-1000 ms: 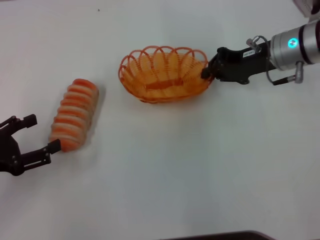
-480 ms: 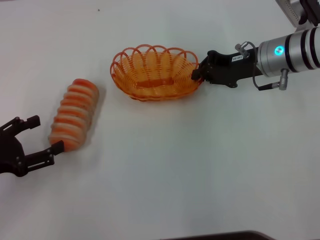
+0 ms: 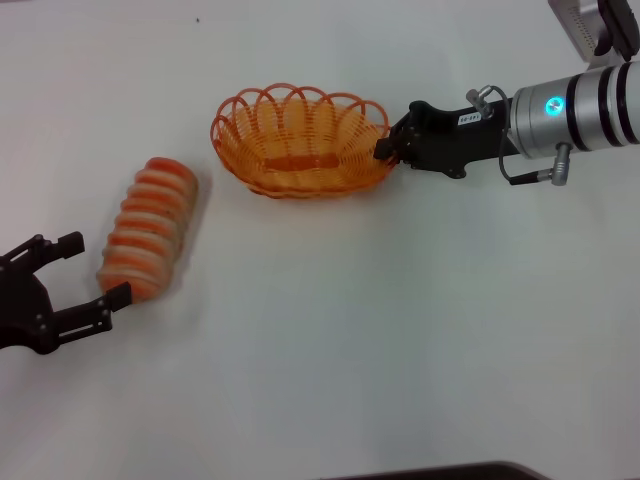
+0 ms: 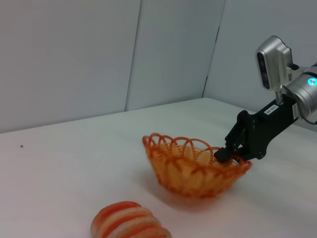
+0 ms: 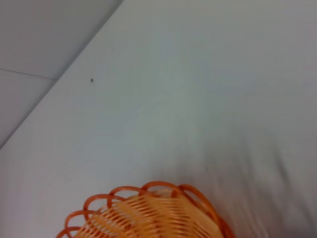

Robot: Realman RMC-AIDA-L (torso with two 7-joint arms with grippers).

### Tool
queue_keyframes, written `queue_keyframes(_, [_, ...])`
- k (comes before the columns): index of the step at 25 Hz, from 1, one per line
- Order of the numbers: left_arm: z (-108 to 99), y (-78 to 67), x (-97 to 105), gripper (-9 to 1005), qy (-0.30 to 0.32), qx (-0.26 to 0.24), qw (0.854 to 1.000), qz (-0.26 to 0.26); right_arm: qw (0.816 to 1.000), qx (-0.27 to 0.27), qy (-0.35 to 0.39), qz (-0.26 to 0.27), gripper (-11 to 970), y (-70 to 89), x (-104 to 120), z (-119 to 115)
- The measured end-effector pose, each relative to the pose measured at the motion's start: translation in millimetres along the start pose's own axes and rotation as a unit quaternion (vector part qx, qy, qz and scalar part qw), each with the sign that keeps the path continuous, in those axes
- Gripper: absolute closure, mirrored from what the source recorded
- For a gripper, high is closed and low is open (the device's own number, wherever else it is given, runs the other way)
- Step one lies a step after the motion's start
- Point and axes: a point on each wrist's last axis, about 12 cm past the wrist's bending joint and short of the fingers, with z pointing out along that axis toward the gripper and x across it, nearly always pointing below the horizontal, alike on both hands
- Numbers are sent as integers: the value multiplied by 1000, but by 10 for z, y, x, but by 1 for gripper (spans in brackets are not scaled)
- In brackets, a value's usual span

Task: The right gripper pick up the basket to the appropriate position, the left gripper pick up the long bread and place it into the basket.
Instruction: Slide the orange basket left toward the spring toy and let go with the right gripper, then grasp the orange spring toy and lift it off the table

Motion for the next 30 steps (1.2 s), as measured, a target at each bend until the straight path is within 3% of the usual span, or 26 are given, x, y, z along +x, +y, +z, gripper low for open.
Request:
queue_keyframes(6, [6,10,1,60,2,-3,1000,1,1000,0,3,6,847,-17,22,13])
queue_keyframes(12, [-6,13,-15,60,0,-2,1000,4,1000,-9,8,26,588,-6,62,38])
queue_keyframes(16, [-3,14,-17,60,-1,-2,1000,4,1000,-17,6,12,443,-11,45,-20])
queue_keyframes(22, [3,17,-23,60,-6,-4,1000,0,996,-65,-35,-49,299,7,-77,-361])
queue_keyframes(25, [25,4,-11,60,-9,0,1000,-6,987,-99,-66,-104,234,-10,-128,-585])
queue_keyframes(30, [59,-18,-1,60,-31,-3,999,-20,947,-158,-88,-267,112,-38,-95,-911])
